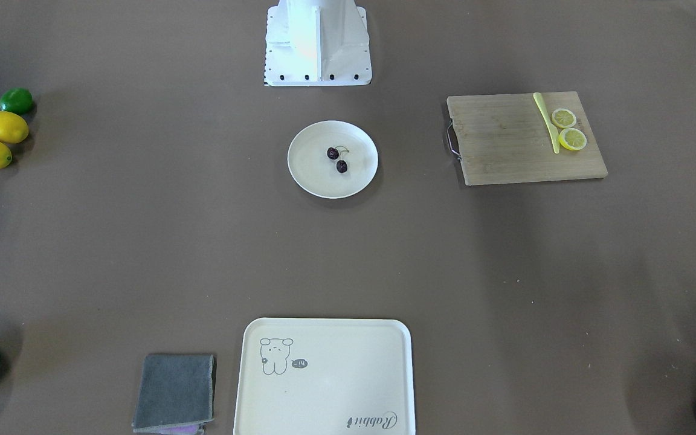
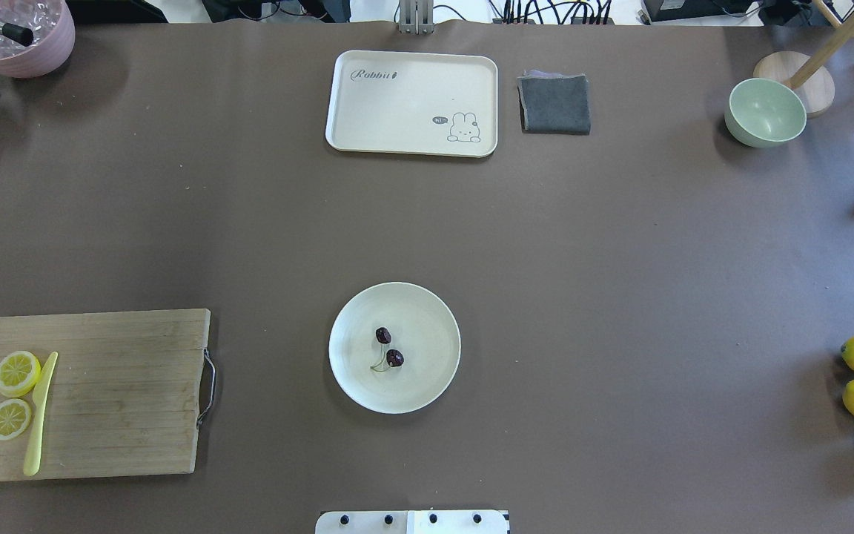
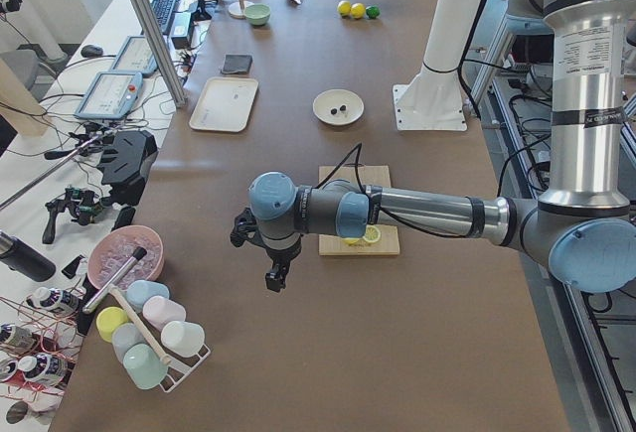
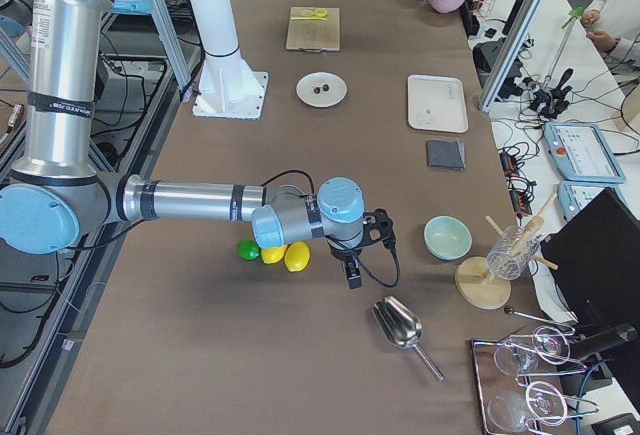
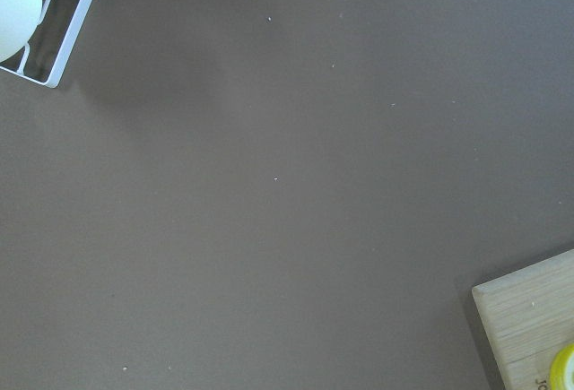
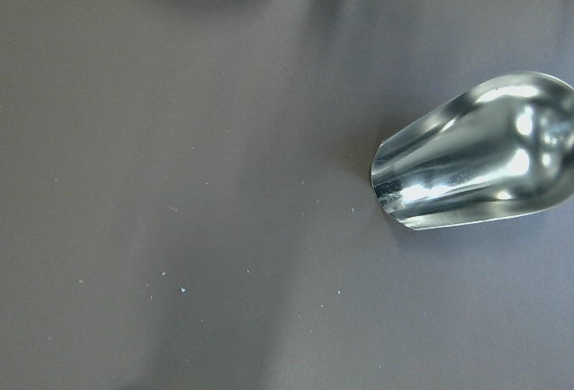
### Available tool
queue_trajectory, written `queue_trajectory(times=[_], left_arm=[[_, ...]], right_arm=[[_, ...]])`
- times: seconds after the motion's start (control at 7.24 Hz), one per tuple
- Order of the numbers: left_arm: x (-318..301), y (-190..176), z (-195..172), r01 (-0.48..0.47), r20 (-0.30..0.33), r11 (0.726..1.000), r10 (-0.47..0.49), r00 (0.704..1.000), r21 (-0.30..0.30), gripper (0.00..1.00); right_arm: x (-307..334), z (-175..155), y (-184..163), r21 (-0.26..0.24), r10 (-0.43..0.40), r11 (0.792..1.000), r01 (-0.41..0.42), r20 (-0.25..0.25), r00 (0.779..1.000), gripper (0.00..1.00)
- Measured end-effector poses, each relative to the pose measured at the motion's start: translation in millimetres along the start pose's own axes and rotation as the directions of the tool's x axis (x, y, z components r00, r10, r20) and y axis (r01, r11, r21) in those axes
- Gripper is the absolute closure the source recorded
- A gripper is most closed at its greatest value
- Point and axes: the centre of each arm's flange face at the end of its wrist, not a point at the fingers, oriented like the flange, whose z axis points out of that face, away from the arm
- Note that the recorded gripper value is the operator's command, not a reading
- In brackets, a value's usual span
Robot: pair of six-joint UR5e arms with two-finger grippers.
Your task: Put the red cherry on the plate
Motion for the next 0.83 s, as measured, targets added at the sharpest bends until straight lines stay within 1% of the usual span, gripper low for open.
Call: queue_trajectory(times=[0.28,0.41,0.55,0.83], left_arm=[[2,0,-5,-0.008,0.002,1.000,0.008,1.000,0.014,0.03],[4,4,-6,-0.006,-0.015,1.000,0.006,1.000,0.019,0.02],[7,13,-6,-0.001,-0.045,1.000,0.002,0.999,0.024,0.03],[8,22,-4,0.009,-0.065,1.000,-0.007,0.998,0.026,0.03]], right_arm=[[4,5,17,-0.016,0.014,1.000,-0.014,0.009,1.000,0.00],[3,4,25,-0.017,0.014,1.000,-0.014,0.011,1.000,0.00],[2,2,32,-0.016,0.014,1.000,-0.014,0.011,1.000,0.00],[1,-1,35,-0.013,0.011,1.000,-0.011,0.007,1.000,0.00]])
